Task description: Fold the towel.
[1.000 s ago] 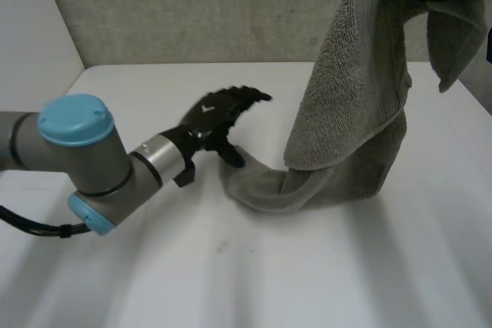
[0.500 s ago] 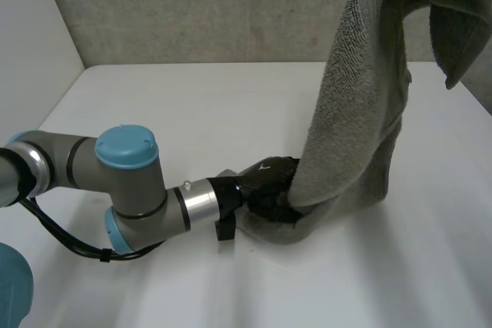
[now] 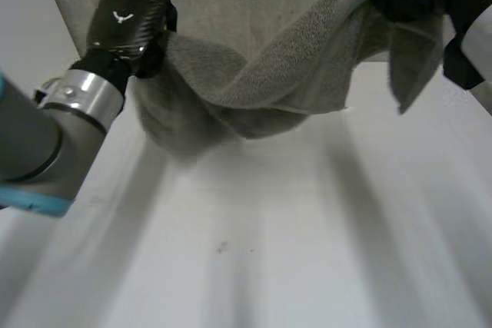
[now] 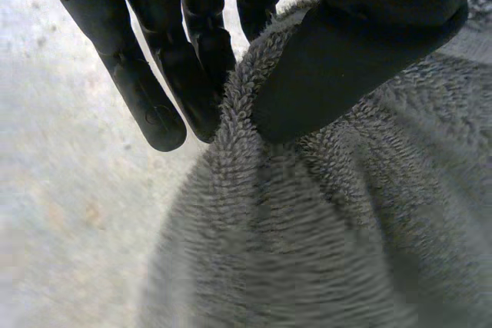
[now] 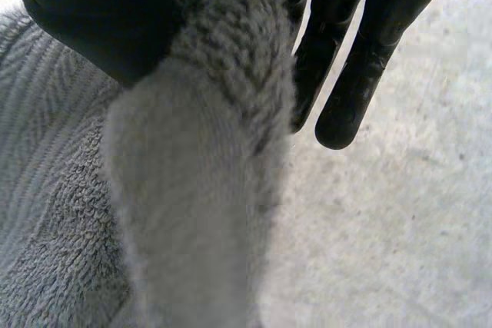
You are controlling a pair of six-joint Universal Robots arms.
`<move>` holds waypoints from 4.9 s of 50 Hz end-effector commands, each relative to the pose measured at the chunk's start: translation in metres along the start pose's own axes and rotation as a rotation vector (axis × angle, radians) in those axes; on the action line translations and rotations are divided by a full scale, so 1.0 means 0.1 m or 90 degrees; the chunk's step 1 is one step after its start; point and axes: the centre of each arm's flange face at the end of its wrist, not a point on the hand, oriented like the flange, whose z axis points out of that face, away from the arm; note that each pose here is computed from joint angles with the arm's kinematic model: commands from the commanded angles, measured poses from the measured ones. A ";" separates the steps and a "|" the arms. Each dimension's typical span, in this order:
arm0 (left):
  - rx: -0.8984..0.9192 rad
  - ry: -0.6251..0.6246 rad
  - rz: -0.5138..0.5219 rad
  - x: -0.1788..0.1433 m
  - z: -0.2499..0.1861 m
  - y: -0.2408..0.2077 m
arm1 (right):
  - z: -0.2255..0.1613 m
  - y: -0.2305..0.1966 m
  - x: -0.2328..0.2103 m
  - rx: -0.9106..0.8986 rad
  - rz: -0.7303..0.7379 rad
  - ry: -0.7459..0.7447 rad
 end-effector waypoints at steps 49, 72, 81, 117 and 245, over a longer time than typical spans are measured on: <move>-0.420 -0.018 0.013 0.20 -0.91 0.71 | 0.06 1.55 0.23 -0.312 -0.063 0.036; -0.547 0.043 -0.187 -0.16 -0.84 1.55 | -0.97 1.28 -0.19 -0.324 -0.097 -0.085; -0.533 0.043 -0.179 -0.17 -0.76 1.64 | -1.17 1.52 -0.22 -0.378 -0.101 -0.094; -0.537 0.082 -0.173 0.08 -0.85 1.56 | -1.18 1.76 -0.14 -0.394 -0.094 -0.067; -0.429 0.053 0.057 -0.30 -0.23 0.95 | 0.47 1.58 0.36 -0.383 -0.222 -0.067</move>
